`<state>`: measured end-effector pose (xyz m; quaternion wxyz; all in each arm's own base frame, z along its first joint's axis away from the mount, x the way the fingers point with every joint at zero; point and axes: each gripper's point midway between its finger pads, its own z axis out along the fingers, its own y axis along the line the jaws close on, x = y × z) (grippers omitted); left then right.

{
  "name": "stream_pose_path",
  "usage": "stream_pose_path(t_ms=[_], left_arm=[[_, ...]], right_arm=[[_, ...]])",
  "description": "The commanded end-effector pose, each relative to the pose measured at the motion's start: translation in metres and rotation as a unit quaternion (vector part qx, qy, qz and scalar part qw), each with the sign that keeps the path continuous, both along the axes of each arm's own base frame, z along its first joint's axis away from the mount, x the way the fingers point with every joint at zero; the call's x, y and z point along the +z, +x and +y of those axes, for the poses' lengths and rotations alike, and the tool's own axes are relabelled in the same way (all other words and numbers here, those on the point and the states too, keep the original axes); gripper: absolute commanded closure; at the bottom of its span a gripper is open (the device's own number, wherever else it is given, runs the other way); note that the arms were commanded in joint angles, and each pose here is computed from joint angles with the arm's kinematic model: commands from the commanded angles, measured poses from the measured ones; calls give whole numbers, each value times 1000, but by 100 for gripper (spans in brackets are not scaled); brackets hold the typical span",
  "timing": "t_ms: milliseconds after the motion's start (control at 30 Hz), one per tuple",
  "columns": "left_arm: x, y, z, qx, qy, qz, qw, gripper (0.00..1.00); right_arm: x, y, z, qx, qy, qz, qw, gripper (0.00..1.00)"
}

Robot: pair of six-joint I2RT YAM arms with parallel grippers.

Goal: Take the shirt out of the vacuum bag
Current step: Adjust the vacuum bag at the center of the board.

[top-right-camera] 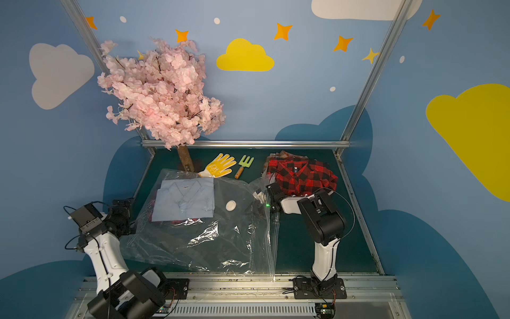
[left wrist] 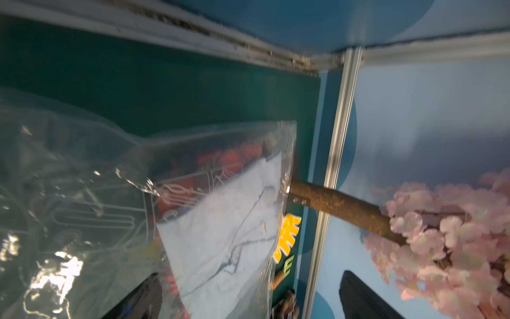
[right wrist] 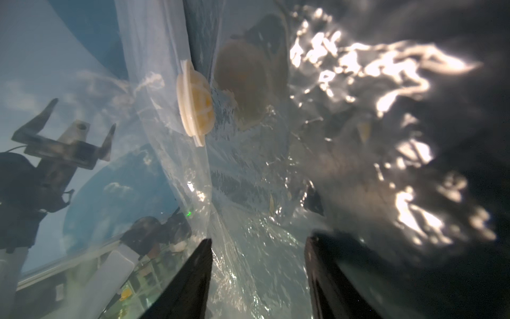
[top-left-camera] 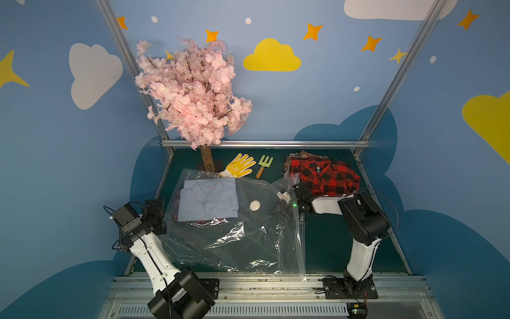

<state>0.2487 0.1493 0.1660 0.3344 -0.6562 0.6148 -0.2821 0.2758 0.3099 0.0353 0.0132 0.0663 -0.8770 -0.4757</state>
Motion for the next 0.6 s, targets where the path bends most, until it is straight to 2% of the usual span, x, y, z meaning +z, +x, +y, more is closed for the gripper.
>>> stream_pose_path(t_ms=[0,200,433,567], left_arm=[[-15,-10,18,29,-10,31,999,0],[-56,-21,24,65,-96,86,990,0],[-84,-32,28,115,-171,162,965,0],[-96,-31,32,116,-203,202,951,0]], right_arm=[[-25,-20,-11,8,-45,38,998,44],[-29,-22,-11,12,-54,41,998,44],[-33,-28,-12,23,-69,42,996,43],[-35,-30,-12,26,-73,43,996,43]])
